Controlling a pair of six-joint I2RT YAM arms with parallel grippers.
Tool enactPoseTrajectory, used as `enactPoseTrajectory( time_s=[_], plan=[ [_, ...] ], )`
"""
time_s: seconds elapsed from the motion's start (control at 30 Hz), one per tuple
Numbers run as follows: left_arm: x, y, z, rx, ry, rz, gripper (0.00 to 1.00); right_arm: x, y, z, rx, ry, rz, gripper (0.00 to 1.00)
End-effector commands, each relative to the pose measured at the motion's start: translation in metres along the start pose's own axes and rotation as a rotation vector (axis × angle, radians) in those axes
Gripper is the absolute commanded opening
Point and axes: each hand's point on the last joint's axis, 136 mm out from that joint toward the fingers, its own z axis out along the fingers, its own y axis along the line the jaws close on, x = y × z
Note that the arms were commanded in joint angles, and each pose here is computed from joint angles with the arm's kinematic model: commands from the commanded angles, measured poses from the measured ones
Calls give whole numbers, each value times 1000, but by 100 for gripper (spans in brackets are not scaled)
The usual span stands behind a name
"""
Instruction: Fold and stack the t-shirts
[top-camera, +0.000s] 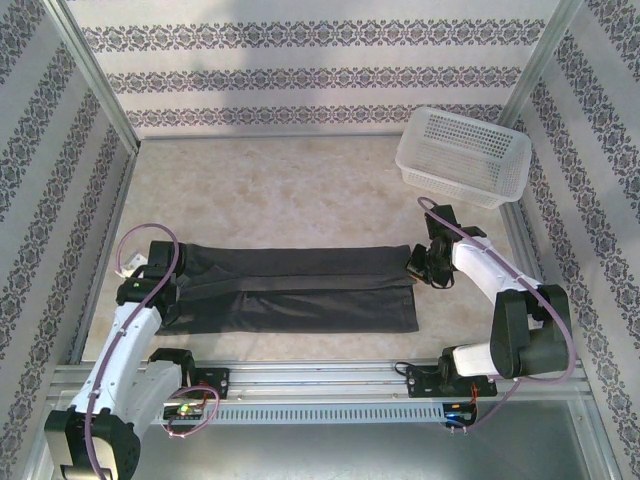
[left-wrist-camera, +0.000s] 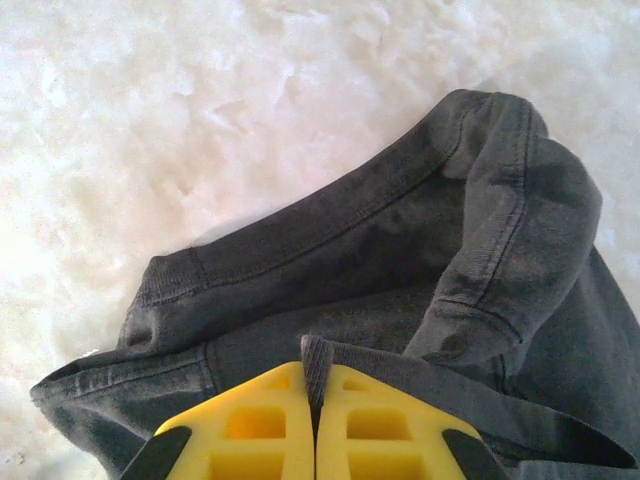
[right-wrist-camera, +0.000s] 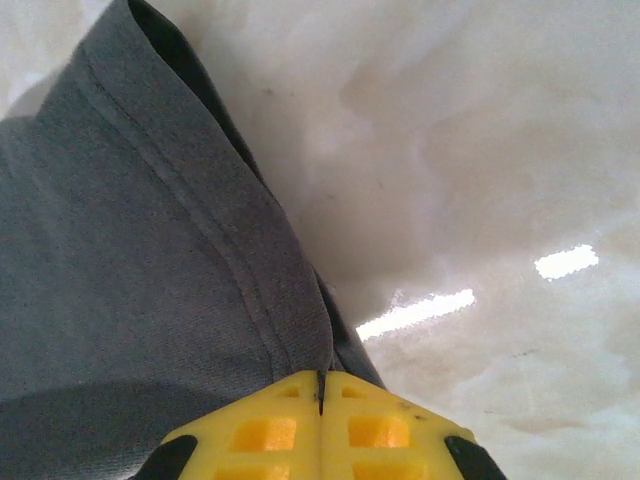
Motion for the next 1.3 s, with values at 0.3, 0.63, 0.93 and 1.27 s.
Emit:
enactPoseTrajectory(
  time_s=[0.3,0.63,0.93,1.27],
  plan=[
    [-15,4,-18,-13,-35,-81,39,-2,-13,-26,63,-92,63,32],
    [-45,-62,5,146,29,-63,43,11,49,0,-60,49,39,20],
    [-64,-87,74,265,170,-94,55,34,-2,27,113,208,107,13],
    [-50,-92,115,274,288,-29,45,15,4,16,111,157,107,19]
  ],
)
